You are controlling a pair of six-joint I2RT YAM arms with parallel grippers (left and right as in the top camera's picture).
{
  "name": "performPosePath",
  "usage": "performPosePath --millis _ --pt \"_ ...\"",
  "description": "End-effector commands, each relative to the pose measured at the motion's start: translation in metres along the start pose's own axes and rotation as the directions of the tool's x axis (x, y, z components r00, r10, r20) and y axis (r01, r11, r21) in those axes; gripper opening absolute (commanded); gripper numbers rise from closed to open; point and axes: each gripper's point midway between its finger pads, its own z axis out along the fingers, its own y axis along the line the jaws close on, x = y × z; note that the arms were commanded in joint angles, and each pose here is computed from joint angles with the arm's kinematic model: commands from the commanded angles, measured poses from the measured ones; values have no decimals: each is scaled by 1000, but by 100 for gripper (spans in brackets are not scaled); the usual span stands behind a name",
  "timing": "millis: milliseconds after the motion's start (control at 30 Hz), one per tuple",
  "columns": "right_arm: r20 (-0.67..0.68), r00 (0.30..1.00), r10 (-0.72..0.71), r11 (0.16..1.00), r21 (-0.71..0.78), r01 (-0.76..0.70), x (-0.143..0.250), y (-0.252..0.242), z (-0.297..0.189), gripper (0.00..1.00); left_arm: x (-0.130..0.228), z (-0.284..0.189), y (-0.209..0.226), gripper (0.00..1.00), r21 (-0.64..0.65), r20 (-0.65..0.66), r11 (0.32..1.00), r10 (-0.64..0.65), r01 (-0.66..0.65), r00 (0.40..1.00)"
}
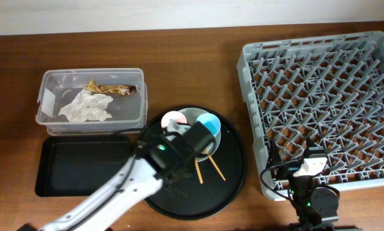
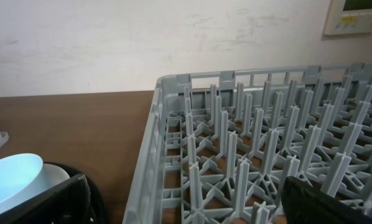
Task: Sort waste into correct bins and load items into the dishwasher rack
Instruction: 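Carry the yellow bowl left and tip its shells onto the black tray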
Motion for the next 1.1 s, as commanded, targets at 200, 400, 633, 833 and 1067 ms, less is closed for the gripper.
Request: performPosePath --millis 200,400,633,833,1067 --pt "-5 1000 7 1000 8 -7 3 -1 0 99 -49 -29 139 0 70 50 937 -347 344 936" --pt "-5 1000 7 1000 8 -7 3 -1 0 99 -48 -4 184 0 314 11 832 -484 457 875" --pt "-5 1000 7 1000 8 -7 3 -1 0 99 -42 20 200 0 610 43 657 -585 442 810" --pt "-5 1000 7 1000 8 -7 3 -1 0 99 -43 18 210 0 758 88 524 -672 387 736" --pt "-5 1000 7 1000 8 -7 3 -1 0 99 -45 16 213 0 806 102 486 -677 338 729"
